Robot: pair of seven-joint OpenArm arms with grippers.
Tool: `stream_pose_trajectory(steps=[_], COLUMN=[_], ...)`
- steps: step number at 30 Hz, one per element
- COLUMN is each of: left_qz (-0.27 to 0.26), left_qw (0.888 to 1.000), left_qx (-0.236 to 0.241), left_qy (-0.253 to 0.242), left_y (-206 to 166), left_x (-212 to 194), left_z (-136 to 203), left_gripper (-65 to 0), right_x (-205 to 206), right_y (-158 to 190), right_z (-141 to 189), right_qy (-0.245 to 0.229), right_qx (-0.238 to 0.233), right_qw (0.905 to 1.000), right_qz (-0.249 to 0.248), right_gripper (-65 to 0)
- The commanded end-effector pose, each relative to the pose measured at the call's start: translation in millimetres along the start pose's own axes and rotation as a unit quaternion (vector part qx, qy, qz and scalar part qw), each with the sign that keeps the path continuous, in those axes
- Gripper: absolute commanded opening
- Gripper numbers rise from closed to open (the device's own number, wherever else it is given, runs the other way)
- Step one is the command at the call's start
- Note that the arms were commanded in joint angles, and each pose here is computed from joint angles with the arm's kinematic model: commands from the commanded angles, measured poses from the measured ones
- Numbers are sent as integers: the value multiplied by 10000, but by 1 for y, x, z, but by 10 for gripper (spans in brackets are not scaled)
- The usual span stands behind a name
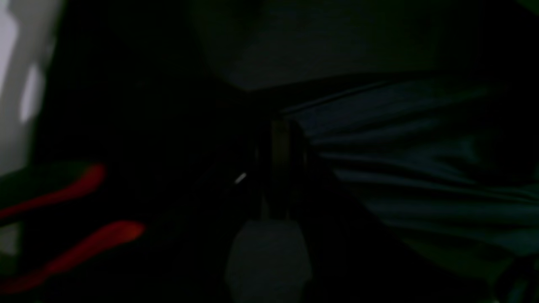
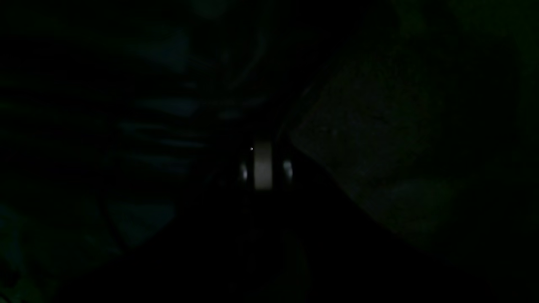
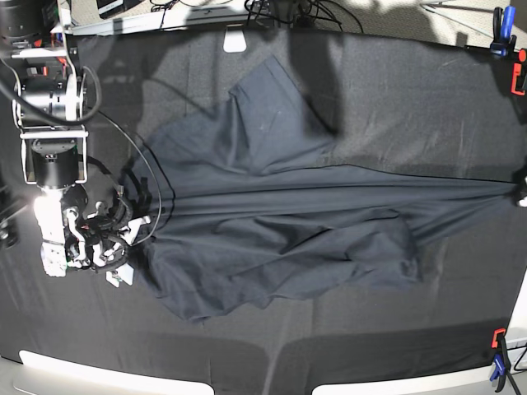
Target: Layout the t-shirt on the table in an organized manner, then fold the t-shirt properly
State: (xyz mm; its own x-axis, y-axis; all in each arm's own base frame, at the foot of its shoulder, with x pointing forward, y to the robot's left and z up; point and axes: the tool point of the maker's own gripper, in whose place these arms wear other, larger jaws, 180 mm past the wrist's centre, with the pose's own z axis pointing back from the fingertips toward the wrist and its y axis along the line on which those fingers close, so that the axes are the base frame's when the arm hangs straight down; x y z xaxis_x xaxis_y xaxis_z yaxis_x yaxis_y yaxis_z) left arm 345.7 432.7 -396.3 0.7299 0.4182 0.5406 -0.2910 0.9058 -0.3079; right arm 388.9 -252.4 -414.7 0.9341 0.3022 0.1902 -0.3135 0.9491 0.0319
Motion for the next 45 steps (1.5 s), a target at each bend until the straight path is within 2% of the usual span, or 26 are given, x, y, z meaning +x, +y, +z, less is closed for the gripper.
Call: stream_pose_trajectory(steps=[1,4,6,8,17,19,22,24,34,38,39,42,45], left_qz=[-62,-142,-109,-121,-135,-44,278,198,105,-167,-180,-391,-689], left_qw=[9986,9969,9957,9949,9919,9923,9971,9982,9968,9967,9960,9919,9870], left_qx=[367,696,846,914,1106,1048,638,443,432,-26,-151,-651,-1003], left_qy=[-386,-335,-368,-413,-603,-654,-323,-353,-664,-790,-856,-1020,-1051], left_y=[23,40,49,55,73,72,57,49,46,27,21,-3,-32], left_x=[33,35,39,44,60,63,59,63,78,85,88,98,105], left_z=[22,32,39,45,67,70,75,79,82,82,83,87,89], left_gripper=[-650,-650,-650,-650,-650,-650,-650,-650,-650,-650,-626,-455,-436], right_x=[10,9,2,-6,-40,-46,-50,-49,-39,-35,-34,-25,-12], right_y=[-16,-19,-33,-51,-123,-133,-142,-143,-130,-125,-125,-111,-92], right_z=[14,15,18,23,62,69,77,78,69,66,65,60,55], right_qy=[-107,-92,30,116,157,119,52,-14,-97,-139,-138,-328,-575], right_qx=[-237,-301,-603,-872,-1547,-1568,-1614,-1578,-1432,-1390,-1383,-1055,-605], right_qw=[9997,9994,9979,9955,9847,9834,9820,9822,9851,9859,9860,9888,9905], right_qz=[-43,-110,-225,-352,-790,-899,-984,-1021,-946,-922,-918,-1001,-1094], right_gripper=[-650,-650,-650,-650,-650,-650,-650,-650,-650,-650,-650,-650,-497])
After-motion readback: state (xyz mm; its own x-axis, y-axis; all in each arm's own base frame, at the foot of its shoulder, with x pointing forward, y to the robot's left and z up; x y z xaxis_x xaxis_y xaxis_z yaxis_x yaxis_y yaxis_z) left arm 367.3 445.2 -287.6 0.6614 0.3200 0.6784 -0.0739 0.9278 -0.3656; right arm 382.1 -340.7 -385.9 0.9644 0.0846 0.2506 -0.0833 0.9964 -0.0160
